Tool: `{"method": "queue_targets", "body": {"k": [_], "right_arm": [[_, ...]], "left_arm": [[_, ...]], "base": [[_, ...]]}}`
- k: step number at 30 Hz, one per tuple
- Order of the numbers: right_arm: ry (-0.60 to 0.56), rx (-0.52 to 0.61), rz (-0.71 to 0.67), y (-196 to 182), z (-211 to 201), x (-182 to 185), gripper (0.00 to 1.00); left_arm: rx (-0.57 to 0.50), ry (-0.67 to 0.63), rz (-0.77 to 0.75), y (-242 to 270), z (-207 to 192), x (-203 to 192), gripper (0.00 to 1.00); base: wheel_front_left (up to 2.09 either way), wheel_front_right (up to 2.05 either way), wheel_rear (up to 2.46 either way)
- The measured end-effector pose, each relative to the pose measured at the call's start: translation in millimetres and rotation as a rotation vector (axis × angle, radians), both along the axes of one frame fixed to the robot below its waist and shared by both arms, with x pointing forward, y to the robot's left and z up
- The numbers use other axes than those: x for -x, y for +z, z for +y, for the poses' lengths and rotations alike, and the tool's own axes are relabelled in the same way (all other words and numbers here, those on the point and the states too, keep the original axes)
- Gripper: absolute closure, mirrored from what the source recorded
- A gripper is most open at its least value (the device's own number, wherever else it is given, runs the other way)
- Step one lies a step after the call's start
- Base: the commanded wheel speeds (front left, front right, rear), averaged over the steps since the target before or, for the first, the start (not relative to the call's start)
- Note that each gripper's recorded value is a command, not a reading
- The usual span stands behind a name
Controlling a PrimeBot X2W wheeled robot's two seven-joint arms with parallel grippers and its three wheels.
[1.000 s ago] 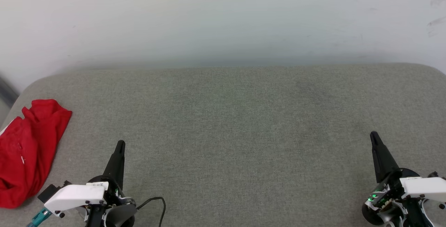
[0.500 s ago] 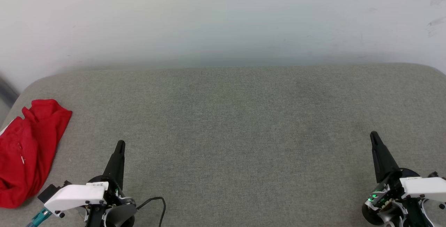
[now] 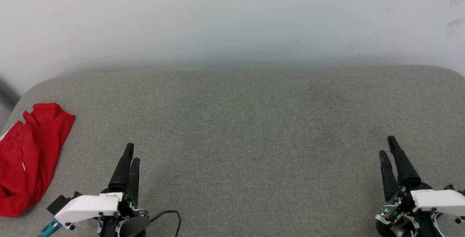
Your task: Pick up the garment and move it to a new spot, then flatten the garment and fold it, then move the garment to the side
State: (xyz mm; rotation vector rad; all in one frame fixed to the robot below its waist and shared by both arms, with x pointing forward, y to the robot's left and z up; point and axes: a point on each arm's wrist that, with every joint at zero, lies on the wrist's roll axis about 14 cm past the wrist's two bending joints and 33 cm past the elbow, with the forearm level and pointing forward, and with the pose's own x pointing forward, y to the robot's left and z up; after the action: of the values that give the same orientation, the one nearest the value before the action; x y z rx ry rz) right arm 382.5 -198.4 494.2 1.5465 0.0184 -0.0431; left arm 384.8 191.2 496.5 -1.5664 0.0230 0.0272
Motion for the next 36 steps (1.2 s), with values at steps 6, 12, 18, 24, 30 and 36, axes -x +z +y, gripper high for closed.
{"method": "queue_targets", "body": {"k": [6, 12, 18, 24, 30, 36], "right_arm": [[0.006, 0.075, -0.009, 4, 3, -2, 0.0], [0.009, 0.219, -0.019, 9, 2, -4, 0.0], [0.022, 0.405, -0.038, 15, 5, -7, 0.0], [0.037, 0.561, -0.052, 18, 11, -9, 0.0], [0.045, 0.688, -0.053, 17, 13, -9, 0.0], [0.049, 0.798, -0.056, 17, 14, -10, 0.0]], "left_arm": [[-0.054, 0.009, -0.023, 8, -1, -3, 0.0], [-0.175, 0.006, -0.046, 16, -3, -6, 0.0], [-0.323, 0.001, -0.062, 21, -7, -7, 0.0], [-0.455, -0.019, -0.071, 22, -14, -6, 0.0], [-0.595, -0.035, -0.08, 23, -20, -7, 0.0], [-0.732, -0.045, -0.09, 23, -22, -9, 0.0]], "base": [[0.0, 0.0, 0.0], [0.0, 0.0, 0.0], [0.0, 0.0, 0.0], [0.0, 0.0, 0.0], [0.0, 0.0, 0.0], [0.0, 0.0, 0.0]]}}
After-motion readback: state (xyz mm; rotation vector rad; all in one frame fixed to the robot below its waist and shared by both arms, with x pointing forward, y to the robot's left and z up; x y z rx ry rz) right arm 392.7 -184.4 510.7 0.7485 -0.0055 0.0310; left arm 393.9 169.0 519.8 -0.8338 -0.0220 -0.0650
